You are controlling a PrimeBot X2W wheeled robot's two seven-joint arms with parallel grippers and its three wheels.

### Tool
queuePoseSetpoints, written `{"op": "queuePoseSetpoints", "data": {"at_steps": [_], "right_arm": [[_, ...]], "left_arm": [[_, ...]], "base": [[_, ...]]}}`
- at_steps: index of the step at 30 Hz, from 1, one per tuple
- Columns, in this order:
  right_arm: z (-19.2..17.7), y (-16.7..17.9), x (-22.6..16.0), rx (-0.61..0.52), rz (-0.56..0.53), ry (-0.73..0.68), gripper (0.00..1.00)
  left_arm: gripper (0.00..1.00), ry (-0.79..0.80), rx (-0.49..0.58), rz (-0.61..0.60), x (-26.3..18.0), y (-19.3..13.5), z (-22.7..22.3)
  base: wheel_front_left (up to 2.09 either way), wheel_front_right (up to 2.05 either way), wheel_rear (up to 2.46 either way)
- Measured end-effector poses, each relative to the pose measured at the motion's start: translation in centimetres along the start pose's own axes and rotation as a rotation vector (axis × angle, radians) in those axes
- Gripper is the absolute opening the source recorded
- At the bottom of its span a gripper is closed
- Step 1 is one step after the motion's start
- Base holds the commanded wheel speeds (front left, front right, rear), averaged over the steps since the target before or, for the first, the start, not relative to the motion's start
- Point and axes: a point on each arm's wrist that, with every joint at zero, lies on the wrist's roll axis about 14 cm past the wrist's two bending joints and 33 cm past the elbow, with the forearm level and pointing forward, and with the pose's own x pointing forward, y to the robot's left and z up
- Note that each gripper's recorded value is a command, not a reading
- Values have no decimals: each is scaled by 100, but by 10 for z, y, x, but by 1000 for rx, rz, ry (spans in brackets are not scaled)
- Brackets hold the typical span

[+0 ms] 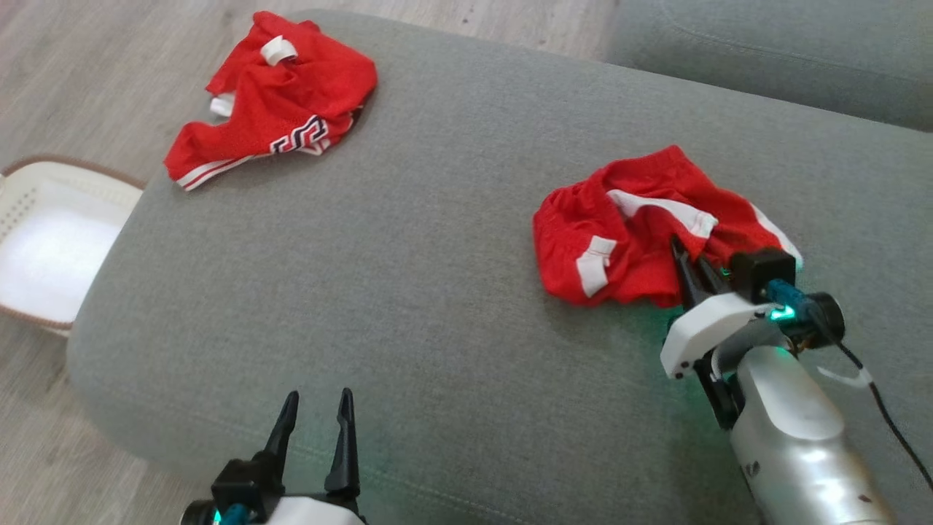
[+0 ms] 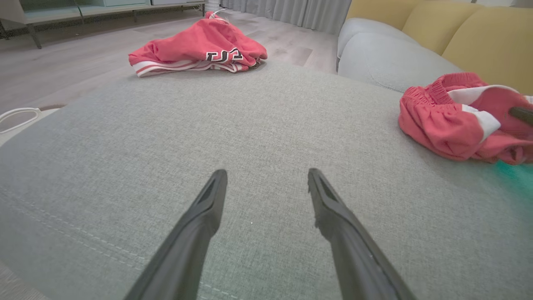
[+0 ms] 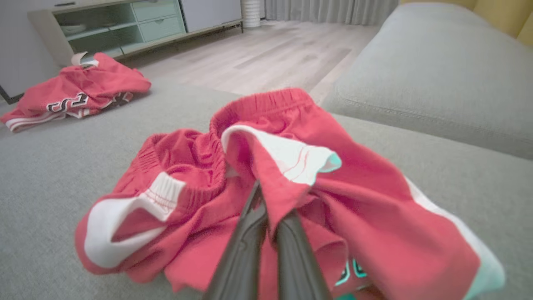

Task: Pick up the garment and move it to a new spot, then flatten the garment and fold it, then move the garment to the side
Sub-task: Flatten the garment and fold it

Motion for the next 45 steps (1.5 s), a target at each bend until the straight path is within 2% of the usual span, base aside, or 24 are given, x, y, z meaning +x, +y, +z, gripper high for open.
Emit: {"op": "queuePoseSetpoints", "data": {"at_steps": [4,7,10,12,16,17,21,22,24,33,34,35,36,37,45], "right_arm": [[21,-8,-4,-2,-20,-65,0],[51,-12,-11,-14,-32,-161,0],[80,-17,-25,-36,-50,-255,0],[83,-22,-40,-36,-75,-283,0],[61,-43,-80,-26,-170,-274,0],[61,-43,-80,-26,-170,-274,0],[42,-71,-122,-16,-290,-256,0],[28,-86,-140,-7,-352,-221,0],[11,-99,-156,5,-407,-180,0],[-54,-132,-175,29,-509,22,0],[-57,-135,-174,25,-512,32,4],[-56,-138,-173,23,-514,34,33],[-54,-140,-171,17,-515,30,85],[-52,-142,-169,12,-516,26,100],[-47,-146,-177,-3,-542,11,100]], "left_arm": [[100,-9,4,-29,3,-7,2],[100,-17,9,-60,6,-16,4],[100,-27,15,-96,9,-26,7],[100,-33,21,-121,11,-32,9],[100,-47,40,-167,12,-44,13],[100,-47,40,-167,12,-44,13],[100,-44,52,-211,12,-56,14],[100,-46,56,-235,13,-63,15],[100,-37,62,-248,14,-68,14],[100,8,72,-249,21,-68,5],[100,7,72,-247,22,-68,5],[100,4,72,-245,22,-67,6],[100,1,72,-244,23,-67,7],[100,-1,72,-243,23,-67,8],[100,-26,65,-243,20,-67,14]], "base": [[0,0,0],[0,0,0],[0,0,0],[0,0,0],[0,0,0],[0,0,0],[0,0,0],[0,0,0],[0,0,0],[0,0,0],[0,0,0],[0,0,0],[0,0,0],[0,0,0],[0,0,0]]}}
